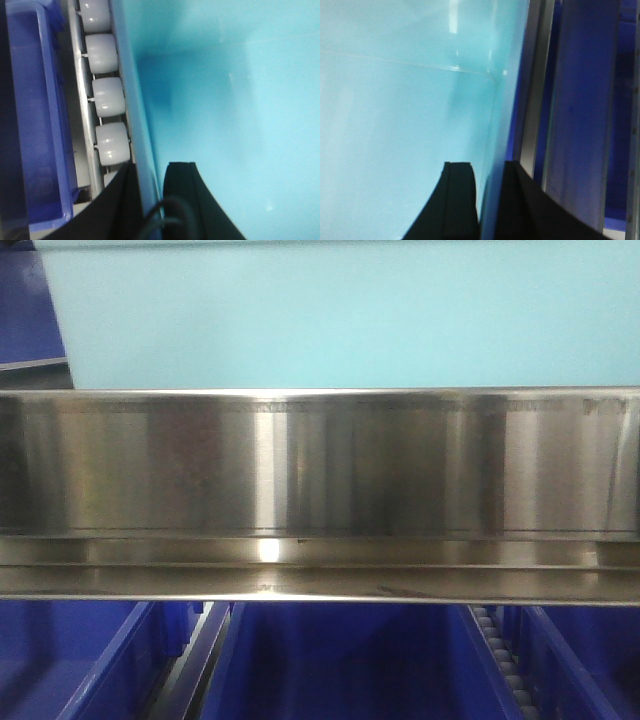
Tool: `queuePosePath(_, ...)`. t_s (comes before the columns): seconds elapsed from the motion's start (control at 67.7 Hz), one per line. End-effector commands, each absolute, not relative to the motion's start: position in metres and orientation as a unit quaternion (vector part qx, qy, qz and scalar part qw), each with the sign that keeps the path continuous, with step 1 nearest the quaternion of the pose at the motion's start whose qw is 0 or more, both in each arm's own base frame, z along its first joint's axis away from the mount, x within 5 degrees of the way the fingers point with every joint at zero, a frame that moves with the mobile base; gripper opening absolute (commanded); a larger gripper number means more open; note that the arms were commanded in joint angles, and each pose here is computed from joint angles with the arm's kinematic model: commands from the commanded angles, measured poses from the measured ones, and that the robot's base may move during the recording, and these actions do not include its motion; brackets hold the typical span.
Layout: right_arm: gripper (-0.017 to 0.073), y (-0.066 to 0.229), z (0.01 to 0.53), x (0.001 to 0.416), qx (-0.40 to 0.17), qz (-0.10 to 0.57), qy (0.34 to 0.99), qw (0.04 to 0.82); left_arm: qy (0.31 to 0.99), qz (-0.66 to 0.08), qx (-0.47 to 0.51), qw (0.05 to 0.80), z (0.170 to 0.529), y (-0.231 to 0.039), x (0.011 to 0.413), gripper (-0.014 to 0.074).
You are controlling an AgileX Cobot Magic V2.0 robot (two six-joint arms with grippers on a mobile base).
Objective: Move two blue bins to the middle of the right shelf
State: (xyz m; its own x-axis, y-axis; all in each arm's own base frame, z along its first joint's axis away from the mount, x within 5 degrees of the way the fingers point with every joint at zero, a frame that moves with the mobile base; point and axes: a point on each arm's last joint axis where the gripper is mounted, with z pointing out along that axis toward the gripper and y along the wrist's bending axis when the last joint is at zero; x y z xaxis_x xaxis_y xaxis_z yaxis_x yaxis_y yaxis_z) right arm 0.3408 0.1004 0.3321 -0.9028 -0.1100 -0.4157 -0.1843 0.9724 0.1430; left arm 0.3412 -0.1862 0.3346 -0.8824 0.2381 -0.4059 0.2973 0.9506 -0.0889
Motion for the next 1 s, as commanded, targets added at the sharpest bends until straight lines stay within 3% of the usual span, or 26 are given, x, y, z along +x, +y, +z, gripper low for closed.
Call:
queuePosePath(0.0,-0.0150,0.093,0.333,0.342,-0.085,0.064,0.972,0.210,0.967,-0.061,0.140,0.206,0.339,-0.182,0.342,-0.0111)
queuePosePath(0.369,-0.0152,0.090,0.349,0.330,-0.086,0.065,0.970,0.218,0.965,-0.081,0.137,0.208,0.357,-0.181,0.335,-0.0111)
queuePosePath(0.989,-0.0152,0.075,0.489,0.273,-0.088,0.097,0.901,0.414,0.902,-0.165,0.130,0.377,0.485,-0.152,0.272,-0.0111)
